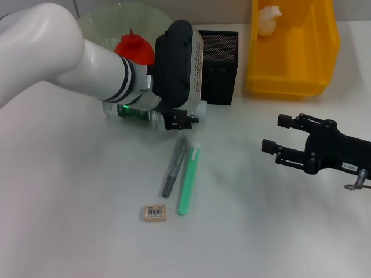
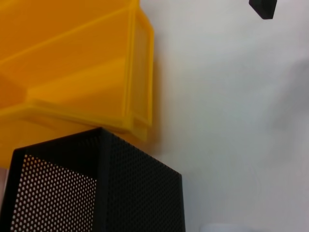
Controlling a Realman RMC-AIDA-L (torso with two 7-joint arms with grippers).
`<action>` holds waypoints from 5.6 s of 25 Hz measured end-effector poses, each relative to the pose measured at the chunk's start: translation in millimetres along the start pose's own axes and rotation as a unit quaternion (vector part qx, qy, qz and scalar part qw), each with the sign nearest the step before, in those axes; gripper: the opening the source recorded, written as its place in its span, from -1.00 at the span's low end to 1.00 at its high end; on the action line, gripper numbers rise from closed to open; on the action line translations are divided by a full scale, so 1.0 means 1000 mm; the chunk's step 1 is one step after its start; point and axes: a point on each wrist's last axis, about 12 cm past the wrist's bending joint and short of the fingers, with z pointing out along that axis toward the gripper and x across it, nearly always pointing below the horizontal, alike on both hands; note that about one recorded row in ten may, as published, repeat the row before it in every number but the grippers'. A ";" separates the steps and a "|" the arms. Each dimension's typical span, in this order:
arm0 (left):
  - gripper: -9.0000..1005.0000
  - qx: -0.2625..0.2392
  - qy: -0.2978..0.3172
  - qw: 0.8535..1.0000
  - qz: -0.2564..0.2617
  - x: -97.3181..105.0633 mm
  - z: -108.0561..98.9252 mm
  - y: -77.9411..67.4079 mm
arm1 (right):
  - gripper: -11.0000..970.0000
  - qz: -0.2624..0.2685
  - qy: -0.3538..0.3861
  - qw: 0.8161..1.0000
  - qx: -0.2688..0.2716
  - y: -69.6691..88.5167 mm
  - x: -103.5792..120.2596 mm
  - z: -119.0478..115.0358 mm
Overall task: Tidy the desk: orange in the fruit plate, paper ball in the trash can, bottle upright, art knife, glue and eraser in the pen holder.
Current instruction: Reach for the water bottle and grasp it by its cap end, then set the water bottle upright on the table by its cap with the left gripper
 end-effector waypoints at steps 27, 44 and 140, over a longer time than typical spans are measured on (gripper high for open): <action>-0.10 0.004 -0.040 0.997 -0.069 -0.004 -0.022 0.009 | 0.53 0.002 -0.004 1.000 0.002 -0.004 -0.005 0.003; -0.10 0.011 -0.186 0.948 -0.257 0.040 -0.085 0.022 | 0.53 -0.002 -0.006 1.000 -0.001 -0.005 -0.008 0.005; 0.53 -0.103 -0.421 0.802 -0.411 0.153 -0.211 -0.045 | 0.53 -0.001 -0.012 0.999 -0.032 -0.008 -0.026 0.027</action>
